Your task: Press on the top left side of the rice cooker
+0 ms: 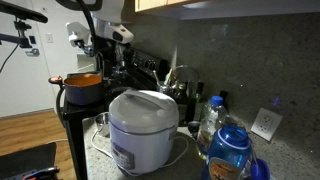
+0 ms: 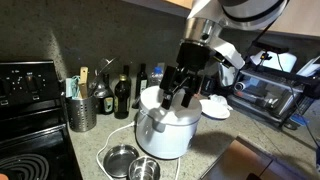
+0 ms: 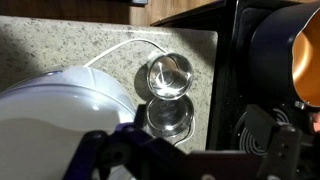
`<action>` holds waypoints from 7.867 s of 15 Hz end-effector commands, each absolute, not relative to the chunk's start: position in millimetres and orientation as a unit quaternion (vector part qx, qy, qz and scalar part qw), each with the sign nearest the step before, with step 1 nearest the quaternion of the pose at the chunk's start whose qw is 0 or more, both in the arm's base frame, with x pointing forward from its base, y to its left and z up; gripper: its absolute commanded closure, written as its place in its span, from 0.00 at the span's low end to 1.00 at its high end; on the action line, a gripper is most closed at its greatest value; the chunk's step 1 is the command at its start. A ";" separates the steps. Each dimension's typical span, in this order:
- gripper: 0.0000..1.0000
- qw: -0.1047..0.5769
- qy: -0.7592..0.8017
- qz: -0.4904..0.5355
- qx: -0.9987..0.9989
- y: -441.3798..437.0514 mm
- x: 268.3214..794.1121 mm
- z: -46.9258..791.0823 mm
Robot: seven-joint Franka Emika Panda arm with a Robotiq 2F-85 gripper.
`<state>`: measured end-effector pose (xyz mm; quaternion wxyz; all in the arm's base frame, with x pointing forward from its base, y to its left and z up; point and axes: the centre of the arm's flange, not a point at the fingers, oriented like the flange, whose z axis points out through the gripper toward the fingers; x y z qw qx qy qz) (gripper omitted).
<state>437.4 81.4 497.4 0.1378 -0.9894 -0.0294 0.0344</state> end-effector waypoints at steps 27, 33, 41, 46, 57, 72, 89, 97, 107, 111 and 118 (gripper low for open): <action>0.42 0.011 -0.070 0.019 -0.997 76.5 507.4 514.5; 0.87 0.001 -0.073 0.022 -0.997 76.4 512.9 510.7; 1.00 -0.016 -0.080 0.036 -0.996 84.2 519.5 500.7; 1.00 -0.031 -0.081 0.035 -0.996 81.8 525.1 499.2; 1.00 -0.034 -0.078 0.043 -0.995 73.5 530.3 486.9; 1.00 -0.025 -0.074 0.054 -0.995 68.6 528.3 472.2; 1.00 -0.006 -0.072 0.061 -0.996 63.1 524.5 451.0; 1.00 0.007 -0.073 0.069 -0.995 65.2 525.2 445.1; 1.00 0.015 -0.076 0.086 -0.993 67.5 522.9 426.9; 1.00 0.017 -0.080 0.087 -0.993 67.5 522.7 426.0; 1.00 0.015 -0.081 0.083 -0.993 69.4 526.2 431.0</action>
